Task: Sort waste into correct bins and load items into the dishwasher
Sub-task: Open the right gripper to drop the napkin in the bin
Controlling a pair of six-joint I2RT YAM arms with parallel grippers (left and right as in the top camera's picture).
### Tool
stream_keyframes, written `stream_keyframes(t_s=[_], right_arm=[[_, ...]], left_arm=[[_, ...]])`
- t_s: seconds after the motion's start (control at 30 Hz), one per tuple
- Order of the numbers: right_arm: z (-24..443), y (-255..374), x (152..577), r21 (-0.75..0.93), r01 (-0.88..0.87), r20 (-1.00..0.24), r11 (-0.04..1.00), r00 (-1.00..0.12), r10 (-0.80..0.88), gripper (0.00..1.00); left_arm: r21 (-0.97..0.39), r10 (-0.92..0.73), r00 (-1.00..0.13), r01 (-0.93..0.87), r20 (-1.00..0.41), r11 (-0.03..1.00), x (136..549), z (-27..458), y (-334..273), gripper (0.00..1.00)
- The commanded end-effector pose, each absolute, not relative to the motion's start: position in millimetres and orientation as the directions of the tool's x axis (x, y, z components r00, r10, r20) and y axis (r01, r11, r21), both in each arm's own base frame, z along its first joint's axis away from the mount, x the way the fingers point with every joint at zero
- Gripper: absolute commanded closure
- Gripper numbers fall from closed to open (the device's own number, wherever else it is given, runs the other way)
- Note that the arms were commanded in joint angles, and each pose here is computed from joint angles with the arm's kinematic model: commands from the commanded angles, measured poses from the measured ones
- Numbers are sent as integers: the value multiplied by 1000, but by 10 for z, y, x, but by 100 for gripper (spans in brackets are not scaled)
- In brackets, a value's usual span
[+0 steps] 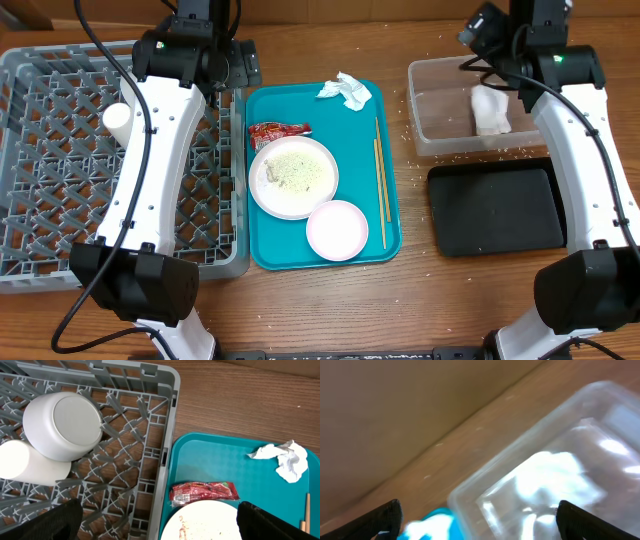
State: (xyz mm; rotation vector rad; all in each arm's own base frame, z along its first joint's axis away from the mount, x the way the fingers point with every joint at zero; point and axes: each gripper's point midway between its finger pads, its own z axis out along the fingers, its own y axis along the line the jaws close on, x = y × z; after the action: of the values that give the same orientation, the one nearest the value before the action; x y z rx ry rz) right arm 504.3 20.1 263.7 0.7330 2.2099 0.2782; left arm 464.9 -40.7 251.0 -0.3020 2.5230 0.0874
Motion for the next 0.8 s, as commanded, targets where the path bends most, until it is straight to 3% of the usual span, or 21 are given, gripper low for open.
stream_keyframes(t_s=[0.0, 0.27, 0.5, 0.77], right_arm=[[2701, 856, 5072, 558, 206, -537, 804, -649, 539, 0], [2649, 1902, 5271, 525, -21, -660, 851, -642, 391, 0], [1564, 2287, 5507, 329, 99, -702, 939, -639, 313, 0], [785, 2389, 5544, 290, 108, -641, 951, -716, 277, 0]], left_arm=[[-4, -209, -794, -252, -571, 968, 4661, 2507, -404, 0], [-4, -209, -794, -252, -571, 968, 4661, 2507, -404, 0], [-4, -209, -794, -252, -571, 968, 4661, 2507, -404, 0], [-4, -209, -794, -252, -571, 968, 4661, 2507, -404, 0]])
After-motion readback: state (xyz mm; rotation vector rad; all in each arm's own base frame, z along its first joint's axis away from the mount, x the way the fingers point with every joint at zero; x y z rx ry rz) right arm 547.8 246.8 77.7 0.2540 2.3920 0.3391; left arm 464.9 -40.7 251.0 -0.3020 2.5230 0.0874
